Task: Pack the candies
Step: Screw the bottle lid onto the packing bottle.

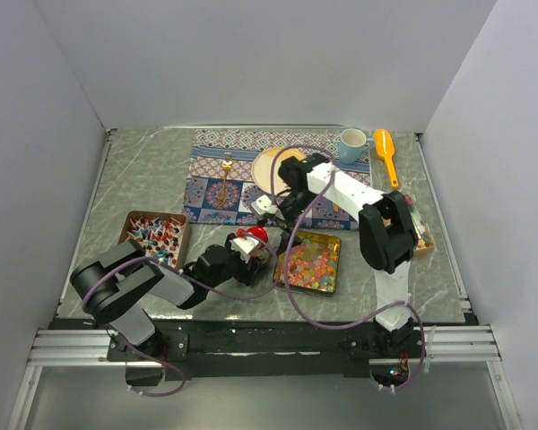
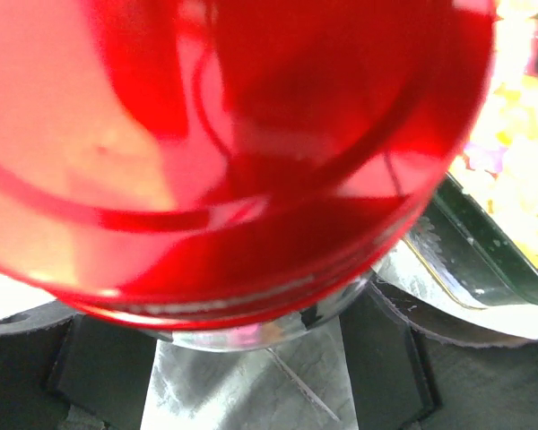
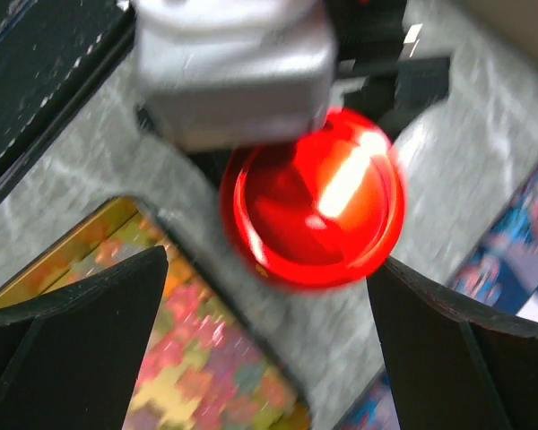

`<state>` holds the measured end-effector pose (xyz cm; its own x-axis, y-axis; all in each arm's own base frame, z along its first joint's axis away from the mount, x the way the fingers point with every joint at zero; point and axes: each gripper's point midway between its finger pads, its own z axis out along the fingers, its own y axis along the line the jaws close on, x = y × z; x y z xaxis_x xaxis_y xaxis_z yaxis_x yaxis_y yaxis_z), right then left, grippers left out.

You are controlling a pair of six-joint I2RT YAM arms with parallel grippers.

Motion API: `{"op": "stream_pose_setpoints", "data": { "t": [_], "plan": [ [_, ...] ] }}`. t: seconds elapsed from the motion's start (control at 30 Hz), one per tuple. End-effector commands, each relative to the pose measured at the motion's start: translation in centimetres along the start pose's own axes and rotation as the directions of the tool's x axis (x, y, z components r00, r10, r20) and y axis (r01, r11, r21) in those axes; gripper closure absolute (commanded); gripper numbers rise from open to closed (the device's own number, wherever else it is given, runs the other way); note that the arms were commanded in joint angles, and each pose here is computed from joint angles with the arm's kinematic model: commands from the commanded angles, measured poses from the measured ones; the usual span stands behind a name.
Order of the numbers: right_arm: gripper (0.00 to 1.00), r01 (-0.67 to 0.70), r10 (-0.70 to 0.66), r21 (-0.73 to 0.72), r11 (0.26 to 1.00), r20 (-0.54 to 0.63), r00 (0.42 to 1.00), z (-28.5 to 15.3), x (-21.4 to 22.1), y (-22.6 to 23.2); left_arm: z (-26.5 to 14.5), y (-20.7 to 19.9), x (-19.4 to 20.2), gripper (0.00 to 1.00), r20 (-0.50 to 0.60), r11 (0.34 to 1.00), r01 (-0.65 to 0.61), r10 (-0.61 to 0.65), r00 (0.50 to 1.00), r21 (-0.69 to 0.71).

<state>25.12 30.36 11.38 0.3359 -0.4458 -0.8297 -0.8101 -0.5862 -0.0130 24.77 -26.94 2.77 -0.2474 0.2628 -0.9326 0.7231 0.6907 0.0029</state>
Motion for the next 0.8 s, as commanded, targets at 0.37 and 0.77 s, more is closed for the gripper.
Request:
{"op": "stream_pose_setpoints", "data": {
  "t": [0.37, 0.77],
  "plan": [
    [0.03, -0.246, 0.255, 0.128, 0.961, -0.053, 0.966, -7.5, -1.1, 1.5, 0.6, 0.6, 0.2, 0.99, -0.017, 1.0, 0.026, -0.026, 1.0, -0.014],
    [0.0, 0.01, -0.013, -0.024, 1.0, -0.13, 0.991, -2.4, -2.2, -0.7, 0.7, -0.4, 0.8, 0.99, -0.043, 0.999, -0.023, 0.024, 0.999, 0.026]
  ]
}}
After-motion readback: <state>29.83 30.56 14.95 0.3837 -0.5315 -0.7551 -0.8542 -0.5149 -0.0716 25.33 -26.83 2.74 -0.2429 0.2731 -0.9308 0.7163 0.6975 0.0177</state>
